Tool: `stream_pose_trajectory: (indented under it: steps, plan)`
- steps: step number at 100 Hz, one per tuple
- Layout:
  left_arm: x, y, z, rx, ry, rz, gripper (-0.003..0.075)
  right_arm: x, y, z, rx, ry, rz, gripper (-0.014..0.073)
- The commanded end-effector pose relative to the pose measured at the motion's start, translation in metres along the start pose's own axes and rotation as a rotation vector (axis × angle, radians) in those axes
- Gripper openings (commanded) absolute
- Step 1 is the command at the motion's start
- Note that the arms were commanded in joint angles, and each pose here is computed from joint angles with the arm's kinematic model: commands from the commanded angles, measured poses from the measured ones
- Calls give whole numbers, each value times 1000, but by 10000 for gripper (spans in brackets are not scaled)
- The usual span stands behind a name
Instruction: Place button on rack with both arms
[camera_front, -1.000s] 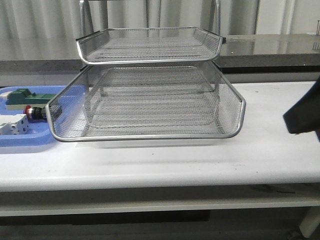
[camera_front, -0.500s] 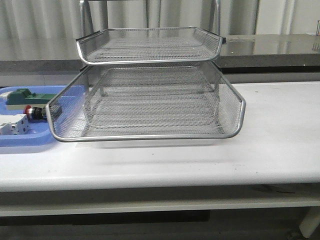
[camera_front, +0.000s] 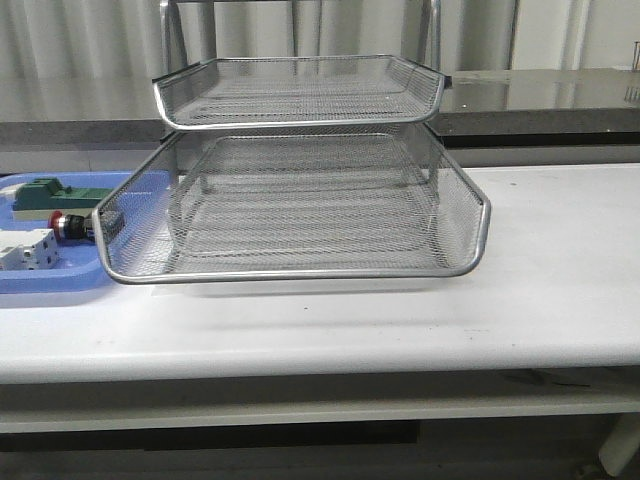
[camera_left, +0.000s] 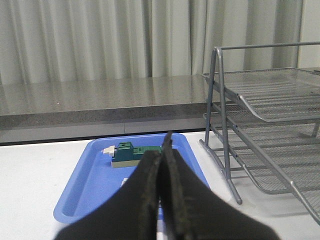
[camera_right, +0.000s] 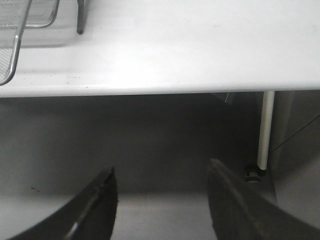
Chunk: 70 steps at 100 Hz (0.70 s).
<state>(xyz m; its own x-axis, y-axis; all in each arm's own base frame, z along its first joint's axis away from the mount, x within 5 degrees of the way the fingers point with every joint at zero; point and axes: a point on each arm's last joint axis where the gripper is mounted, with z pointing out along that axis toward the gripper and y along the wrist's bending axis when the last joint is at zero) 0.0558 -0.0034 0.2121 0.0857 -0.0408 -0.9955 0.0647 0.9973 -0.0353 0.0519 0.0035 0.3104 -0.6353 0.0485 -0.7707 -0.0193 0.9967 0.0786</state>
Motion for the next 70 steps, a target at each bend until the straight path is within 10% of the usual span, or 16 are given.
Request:
stream_pose_trajectory:
  steps: [1, 34, 70]
  plan:
    - [3, 0, -2, 6, -74, -12, -20, -11, 0, -9, 5, -95, -4, 408]
    - [3, 0, -2, 6, -74, -12, -20, -9, -1, -10, 8, -85, -4, -66]
    - [3, 0, -2, 6, -74, -12, -20, -9, -1, -10, 8, -84, -4, -66]
